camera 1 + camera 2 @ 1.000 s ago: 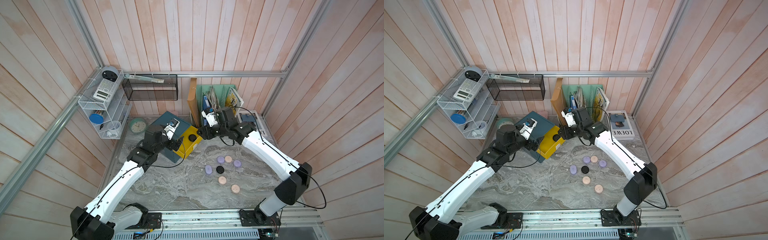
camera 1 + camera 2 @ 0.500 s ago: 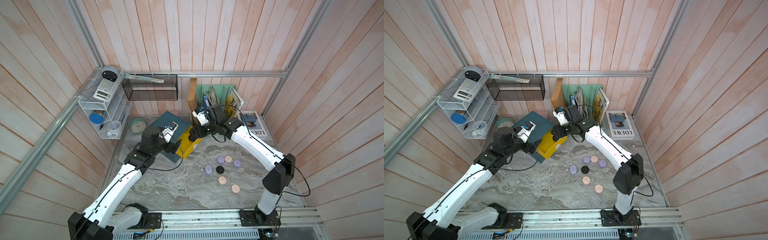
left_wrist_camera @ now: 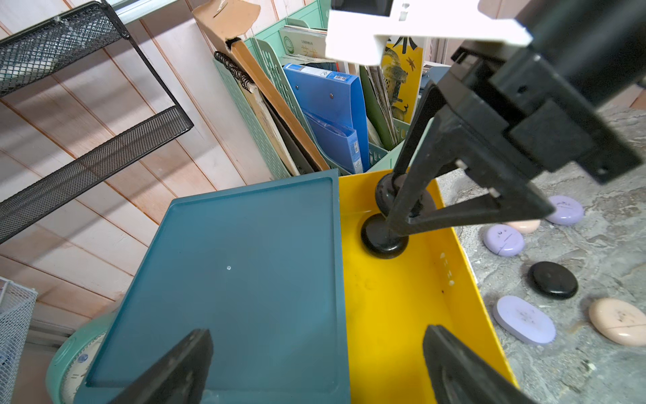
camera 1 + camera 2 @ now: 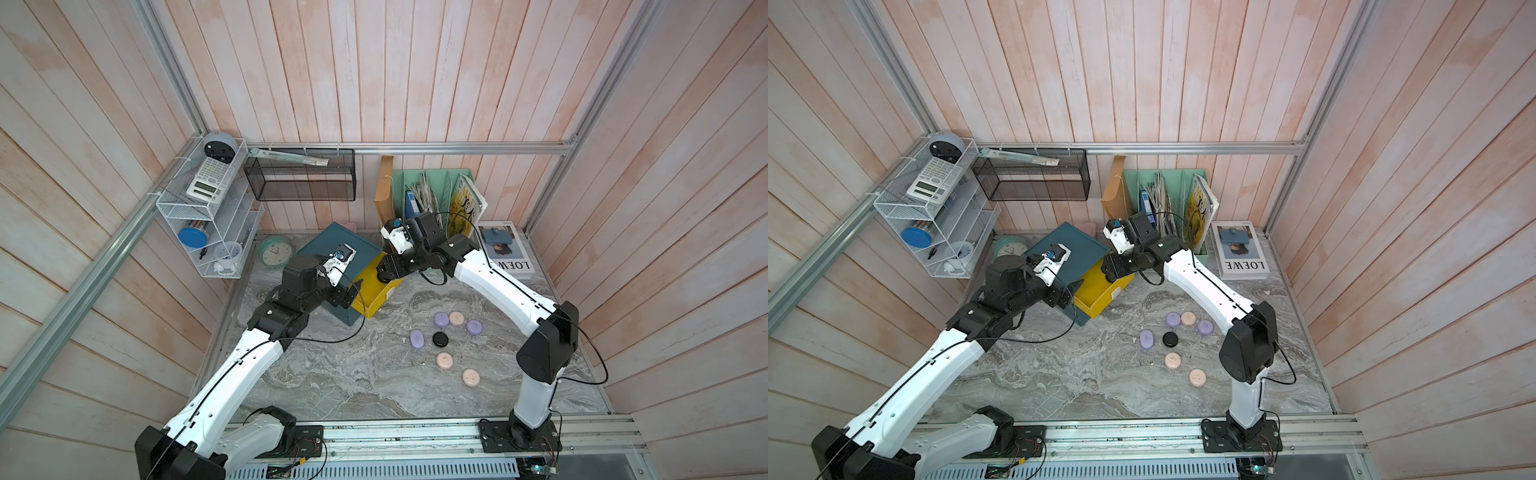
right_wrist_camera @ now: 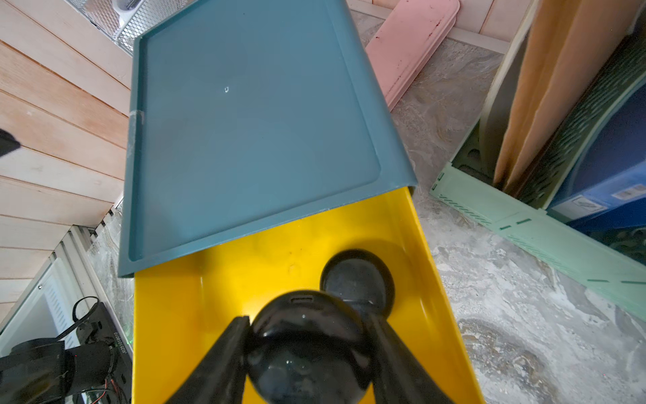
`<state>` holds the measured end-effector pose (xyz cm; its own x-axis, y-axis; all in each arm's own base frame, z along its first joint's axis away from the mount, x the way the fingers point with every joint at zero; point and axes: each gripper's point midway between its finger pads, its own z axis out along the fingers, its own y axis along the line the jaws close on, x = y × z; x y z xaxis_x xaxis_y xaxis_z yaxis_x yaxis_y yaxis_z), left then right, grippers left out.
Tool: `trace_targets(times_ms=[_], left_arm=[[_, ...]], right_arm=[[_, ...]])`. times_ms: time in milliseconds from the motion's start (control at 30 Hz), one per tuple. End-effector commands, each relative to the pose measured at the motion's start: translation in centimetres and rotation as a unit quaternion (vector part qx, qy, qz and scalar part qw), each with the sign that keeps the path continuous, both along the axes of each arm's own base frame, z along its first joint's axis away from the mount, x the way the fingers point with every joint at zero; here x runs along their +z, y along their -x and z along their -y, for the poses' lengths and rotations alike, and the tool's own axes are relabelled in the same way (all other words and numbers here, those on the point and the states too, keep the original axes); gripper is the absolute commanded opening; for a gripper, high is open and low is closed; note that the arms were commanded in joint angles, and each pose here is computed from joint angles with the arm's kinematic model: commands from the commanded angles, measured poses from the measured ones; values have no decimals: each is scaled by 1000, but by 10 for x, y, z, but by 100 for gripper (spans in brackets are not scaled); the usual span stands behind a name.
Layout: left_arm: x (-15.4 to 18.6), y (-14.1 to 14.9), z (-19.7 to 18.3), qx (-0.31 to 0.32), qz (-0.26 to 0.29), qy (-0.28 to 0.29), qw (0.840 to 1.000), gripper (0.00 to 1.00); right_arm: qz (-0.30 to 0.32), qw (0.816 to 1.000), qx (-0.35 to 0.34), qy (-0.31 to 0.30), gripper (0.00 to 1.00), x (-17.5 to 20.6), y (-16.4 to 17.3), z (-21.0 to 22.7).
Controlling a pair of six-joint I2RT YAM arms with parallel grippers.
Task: Put the bluetooth earphones in the drawer according to color
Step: Place the bluetooth earphone in the drawer.
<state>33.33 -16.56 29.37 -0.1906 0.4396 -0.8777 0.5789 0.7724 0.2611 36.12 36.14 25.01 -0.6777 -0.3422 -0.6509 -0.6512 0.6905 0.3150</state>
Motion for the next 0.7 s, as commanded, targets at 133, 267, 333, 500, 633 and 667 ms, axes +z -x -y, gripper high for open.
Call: trace_targets(times_ms=[133, 267, 333, 500, 633, 667], left_arm=[[12, 4, 3, -5, 8, 9, 1000, 100], [11, 4, 4, -6, 11, 7, 1000, 100], [11, 4, 3, -3, 12, 3, 1000, 100], [10, 6, 5, -8, 17, 2, 1000, 100], [12, 9, 10, -21, 13, 10, 1000, 100], [12, 11, 11, -24, 14, 11, 1000, 100]], right_arm=[[2, 1000, 9, 13, 61, -2, 1, -4], [-1, 1000, 9, 17, 69, -5, 0, -4], [-2, 1000, 7, 21, 72, -6, 0, -3], [11, 1000, -6, 26, 77, -3, -2, 3], [33, 999, -17, 29, 78, 9, -5, 10], [38, 999, -21, 28, 78, 11, -5, 12]])
